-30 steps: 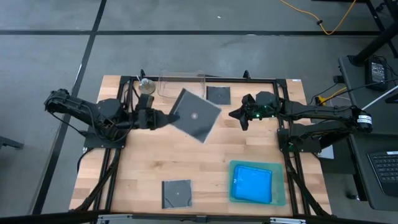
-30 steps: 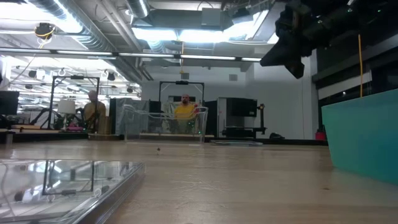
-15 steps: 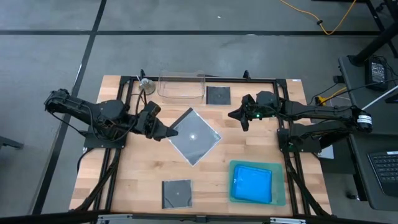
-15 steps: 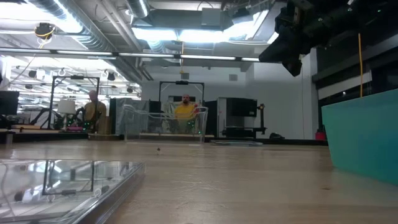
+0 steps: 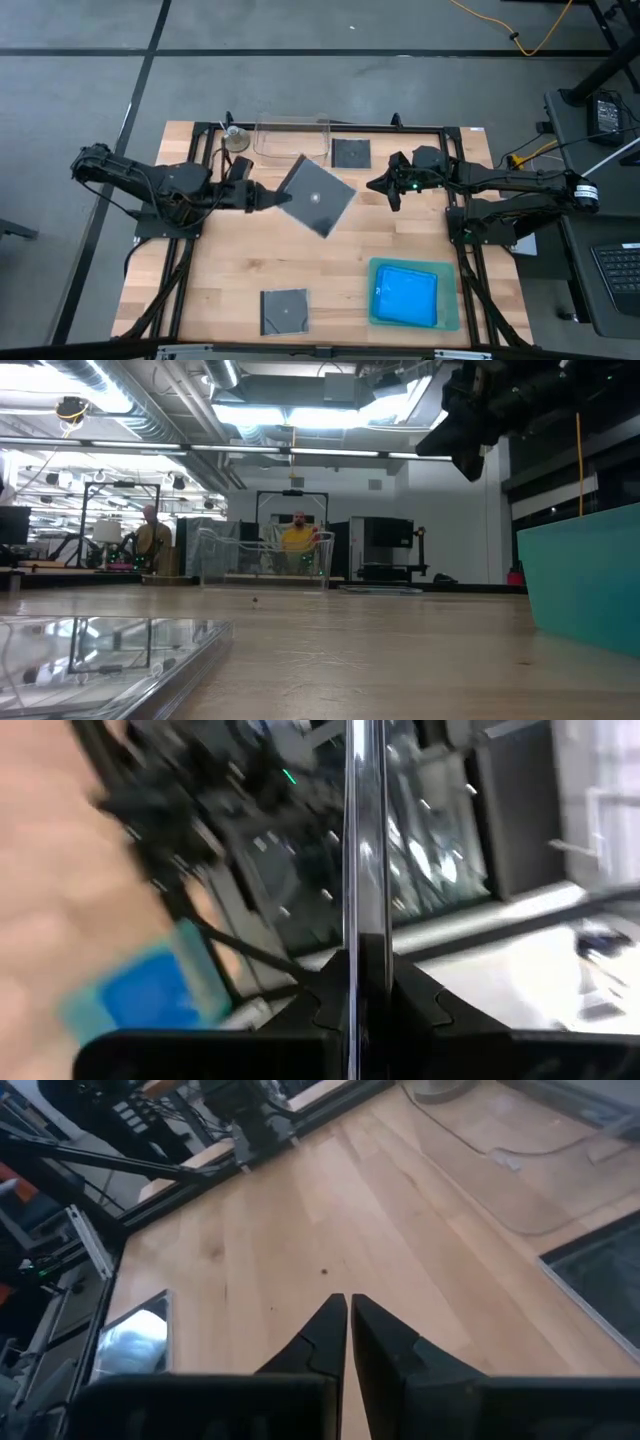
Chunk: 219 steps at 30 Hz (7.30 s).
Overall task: Pick & place jewel cases by type
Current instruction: Put the middle black cd case into the transparent bin, then put the bottom black cd case into the transparent bin
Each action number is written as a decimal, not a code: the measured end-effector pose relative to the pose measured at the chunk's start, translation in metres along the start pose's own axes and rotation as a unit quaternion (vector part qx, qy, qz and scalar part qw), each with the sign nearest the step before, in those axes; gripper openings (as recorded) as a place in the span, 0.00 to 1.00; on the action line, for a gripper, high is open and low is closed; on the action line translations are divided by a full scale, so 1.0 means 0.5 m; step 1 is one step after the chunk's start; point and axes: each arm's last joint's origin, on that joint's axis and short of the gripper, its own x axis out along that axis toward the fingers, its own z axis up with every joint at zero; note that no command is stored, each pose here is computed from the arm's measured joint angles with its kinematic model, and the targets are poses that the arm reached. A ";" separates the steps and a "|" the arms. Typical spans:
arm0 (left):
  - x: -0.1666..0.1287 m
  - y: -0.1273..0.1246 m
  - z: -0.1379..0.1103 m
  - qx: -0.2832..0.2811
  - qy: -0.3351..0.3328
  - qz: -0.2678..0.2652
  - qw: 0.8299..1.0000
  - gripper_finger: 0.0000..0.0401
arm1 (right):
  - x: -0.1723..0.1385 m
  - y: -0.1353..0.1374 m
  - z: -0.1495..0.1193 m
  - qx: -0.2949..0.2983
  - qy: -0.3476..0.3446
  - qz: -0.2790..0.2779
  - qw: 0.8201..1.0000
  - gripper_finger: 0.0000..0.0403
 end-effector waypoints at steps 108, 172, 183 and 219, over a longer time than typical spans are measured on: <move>0.201 0.507 0.274 0.063 -0.185 0.494 0.847 0.06 | -0.012 -0.013 0.043 -0.115 -0.077 0.071 0.988 0.06; 0.114 0.499 0.290 0.176 -0.050 0.636 0.749 0.38 | -0.014 -0.023 0.046 -0.124 -0.078 0.070 0.987 0.06; 0.118 0.500 0.287 0.166 -0.026 0.621 0.765 0.38 | -0.016 -0.027 0.048 -0.123 -0.080 0.066 0.987 0.06; 0.085 0.439 0.305 0.193 0.021 0.573 0.796 0.57 | -0.016 -0.025 0.046 -0.125 -0.070 0.087 0.986 0.06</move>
